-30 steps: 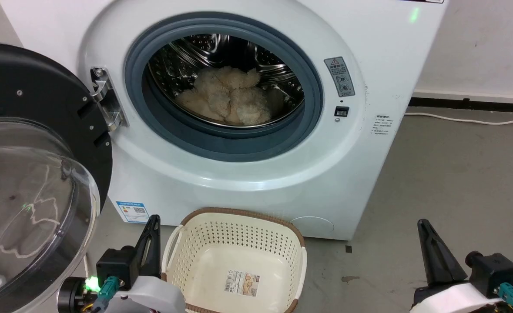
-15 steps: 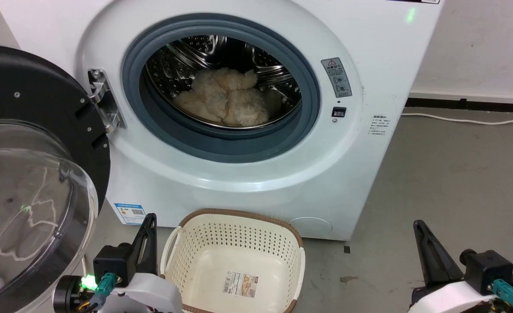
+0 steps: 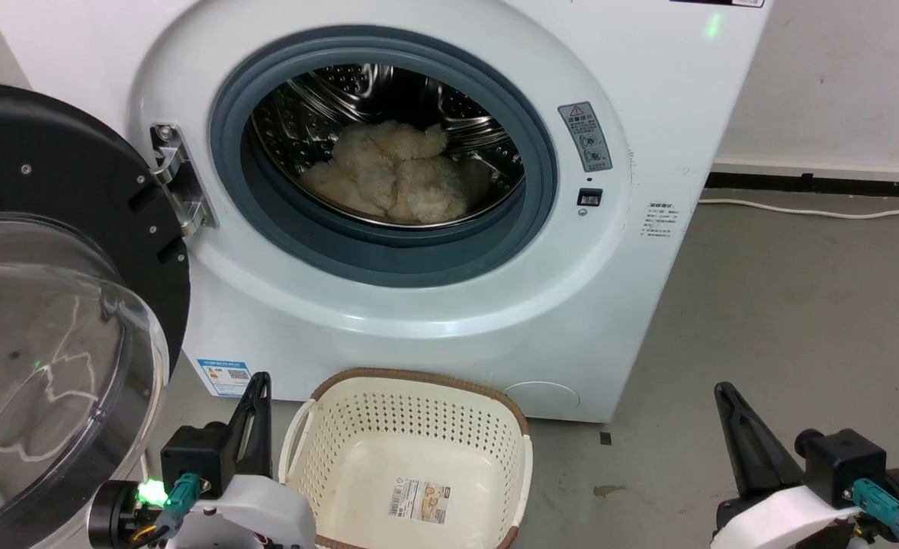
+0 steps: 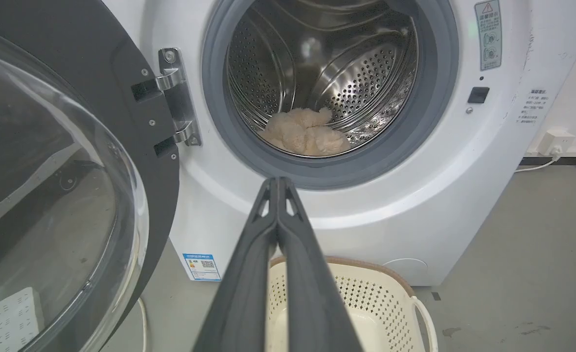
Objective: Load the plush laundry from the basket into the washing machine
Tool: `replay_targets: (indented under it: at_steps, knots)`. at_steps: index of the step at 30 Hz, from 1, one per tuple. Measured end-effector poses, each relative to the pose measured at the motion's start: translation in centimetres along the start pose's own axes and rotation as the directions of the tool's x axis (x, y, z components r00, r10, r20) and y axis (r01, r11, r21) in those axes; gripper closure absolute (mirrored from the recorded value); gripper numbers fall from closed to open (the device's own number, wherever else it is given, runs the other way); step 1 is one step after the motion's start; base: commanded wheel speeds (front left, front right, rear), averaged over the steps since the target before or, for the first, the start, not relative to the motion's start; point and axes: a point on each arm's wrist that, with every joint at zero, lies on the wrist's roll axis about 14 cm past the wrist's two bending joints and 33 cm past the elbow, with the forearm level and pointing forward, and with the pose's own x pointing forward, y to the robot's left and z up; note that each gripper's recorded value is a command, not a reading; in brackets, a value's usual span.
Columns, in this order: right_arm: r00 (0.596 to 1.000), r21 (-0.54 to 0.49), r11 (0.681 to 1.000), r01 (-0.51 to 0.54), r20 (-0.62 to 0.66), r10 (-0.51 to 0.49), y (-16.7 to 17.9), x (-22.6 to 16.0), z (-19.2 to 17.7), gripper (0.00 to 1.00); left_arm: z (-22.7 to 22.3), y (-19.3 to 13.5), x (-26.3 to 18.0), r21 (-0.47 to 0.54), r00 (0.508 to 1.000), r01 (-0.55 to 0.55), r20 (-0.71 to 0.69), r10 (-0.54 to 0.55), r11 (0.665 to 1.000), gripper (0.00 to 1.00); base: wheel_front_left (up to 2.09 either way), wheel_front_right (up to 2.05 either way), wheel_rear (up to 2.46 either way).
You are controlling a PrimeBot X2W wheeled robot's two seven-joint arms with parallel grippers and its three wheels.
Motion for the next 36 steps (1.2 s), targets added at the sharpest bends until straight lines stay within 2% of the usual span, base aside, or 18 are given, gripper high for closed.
replay_targets:
  at_steps: [36]
  knots:
    - [0.999,-0.048,0.999,0.001,-0.041,-0.003,-0.09,0.12,-0.08,1.0,0.48,0.25,0.23,0.017,1.0,-0.011,-0.019,0.011,1.0,1.0,0.0,0.0,0.0]
